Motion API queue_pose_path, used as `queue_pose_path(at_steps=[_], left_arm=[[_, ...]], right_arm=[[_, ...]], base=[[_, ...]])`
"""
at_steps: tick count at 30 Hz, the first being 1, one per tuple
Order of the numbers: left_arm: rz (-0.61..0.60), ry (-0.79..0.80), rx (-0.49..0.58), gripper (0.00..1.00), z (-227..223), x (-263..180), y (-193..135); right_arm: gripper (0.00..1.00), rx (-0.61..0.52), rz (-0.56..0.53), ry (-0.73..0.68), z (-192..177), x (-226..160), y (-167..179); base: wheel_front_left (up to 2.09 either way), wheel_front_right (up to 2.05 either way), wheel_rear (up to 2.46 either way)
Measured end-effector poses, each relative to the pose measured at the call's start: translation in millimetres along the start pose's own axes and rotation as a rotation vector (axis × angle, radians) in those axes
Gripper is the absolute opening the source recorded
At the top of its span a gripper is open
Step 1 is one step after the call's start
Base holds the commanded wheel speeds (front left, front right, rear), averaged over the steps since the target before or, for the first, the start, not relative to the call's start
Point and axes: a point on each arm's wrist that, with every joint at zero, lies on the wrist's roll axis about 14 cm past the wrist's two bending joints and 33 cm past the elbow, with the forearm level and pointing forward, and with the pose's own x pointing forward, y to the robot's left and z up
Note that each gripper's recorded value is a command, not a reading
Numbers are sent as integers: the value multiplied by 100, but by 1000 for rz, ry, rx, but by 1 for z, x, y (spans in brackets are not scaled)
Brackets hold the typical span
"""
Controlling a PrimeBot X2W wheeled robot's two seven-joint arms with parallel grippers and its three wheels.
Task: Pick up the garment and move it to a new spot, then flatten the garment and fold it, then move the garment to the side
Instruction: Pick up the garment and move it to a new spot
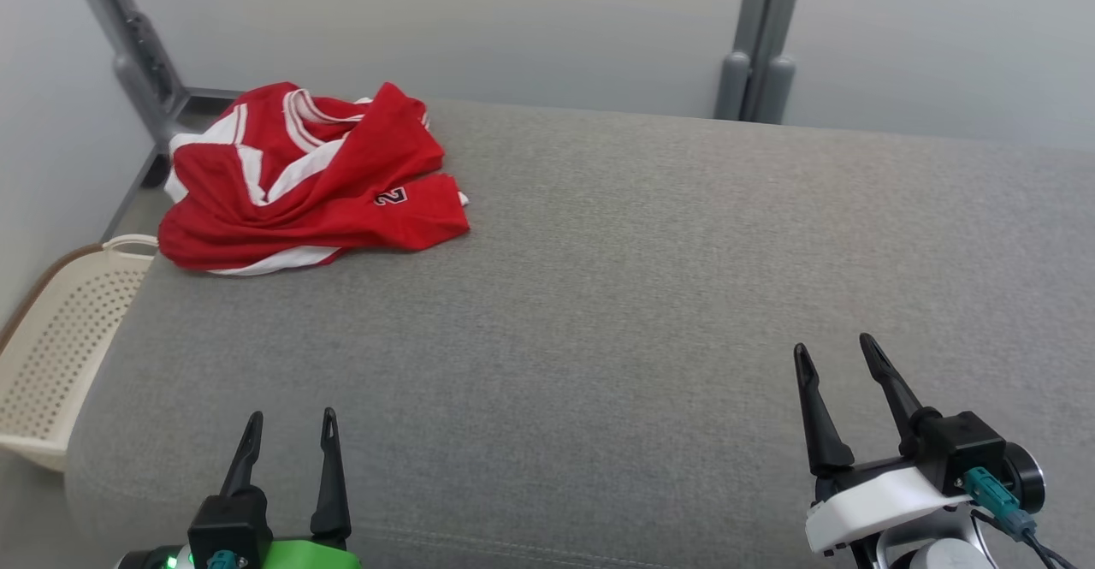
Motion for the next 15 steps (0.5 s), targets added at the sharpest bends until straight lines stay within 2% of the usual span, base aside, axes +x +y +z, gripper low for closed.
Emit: queue_pose_path(at_steps=[8, 15], left_arm=[[145, 1, -11, 100, 1, -27, 43], [222, 13, -7, 100, 0, -42, 68]], right_arm=[[100, 25, 140, 11, -7, 25, 44], [100, 38, 208, 20, -12, 34, 66]], base=[[0, 0, 0], [0, 0, 0]])
